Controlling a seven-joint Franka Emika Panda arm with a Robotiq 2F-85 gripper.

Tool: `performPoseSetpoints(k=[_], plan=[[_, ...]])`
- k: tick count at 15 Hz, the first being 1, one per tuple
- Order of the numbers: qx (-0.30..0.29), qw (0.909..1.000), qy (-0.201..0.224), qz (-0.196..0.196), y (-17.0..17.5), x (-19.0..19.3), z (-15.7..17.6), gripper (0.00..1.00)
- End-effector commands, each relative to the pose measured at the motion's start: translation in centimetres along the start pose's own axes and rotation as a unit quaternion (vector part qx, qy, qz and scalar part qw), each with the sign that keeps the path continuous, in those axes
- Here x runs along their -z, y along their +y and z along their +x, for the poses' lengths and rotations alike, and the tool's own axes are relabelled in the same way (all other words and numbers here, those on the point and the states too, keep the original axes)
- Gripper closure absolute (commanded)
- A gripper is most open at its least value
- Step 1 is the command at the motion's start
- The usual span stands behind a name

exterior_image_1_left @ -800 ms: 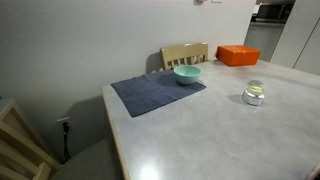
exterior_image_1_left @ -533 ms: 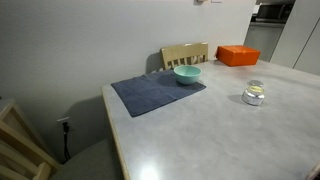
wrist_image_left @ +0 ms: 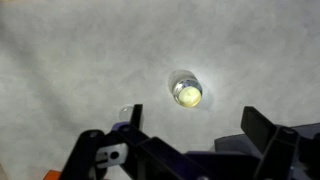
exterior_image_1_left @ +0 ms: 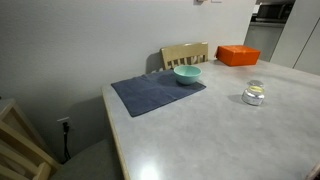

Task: Put the lid on top of the silver container

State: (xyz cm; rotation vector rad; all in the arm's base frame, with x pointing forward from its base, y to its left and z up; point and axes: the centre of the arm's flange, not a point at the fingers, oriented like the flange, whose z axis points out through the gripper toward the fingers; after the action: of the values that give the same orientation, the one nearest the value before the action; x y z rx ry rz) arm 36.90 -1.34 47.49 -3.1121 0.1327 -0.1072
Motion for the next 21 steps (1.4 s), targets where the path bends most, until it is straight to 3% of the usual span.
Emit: performPoseSetpoints(k=[1,4,5,9,12,17,19,21], plan=[[-0.032,0.9985,-0.042,0.016,3.4,-2.1,4.1,0.00],[-0.039,0.9951,-0.089,0.017,4.9,-4.9,5.2,0.00],[-0.042,0.9975,-0.057,0.009,4.1,-3.9,3.0,0.00],[-0.043,0.9958,-0.081,0.008,4.4,-5.5,4.3,0.00],[-0.055,0.9971,-0.051,-0.004,4.0,-6.3,4.5,0.00],[-0.092,0.9952,-0.034,-0.002,6.0,-10.0,7.3,0.00],[-0.104,0.9936,-0.042,0.014,7.7,-11.5,8.4,0.00],[-0.101,0.9907,-0.079,0.047,9.3,-12.6,8.9,0.00]])
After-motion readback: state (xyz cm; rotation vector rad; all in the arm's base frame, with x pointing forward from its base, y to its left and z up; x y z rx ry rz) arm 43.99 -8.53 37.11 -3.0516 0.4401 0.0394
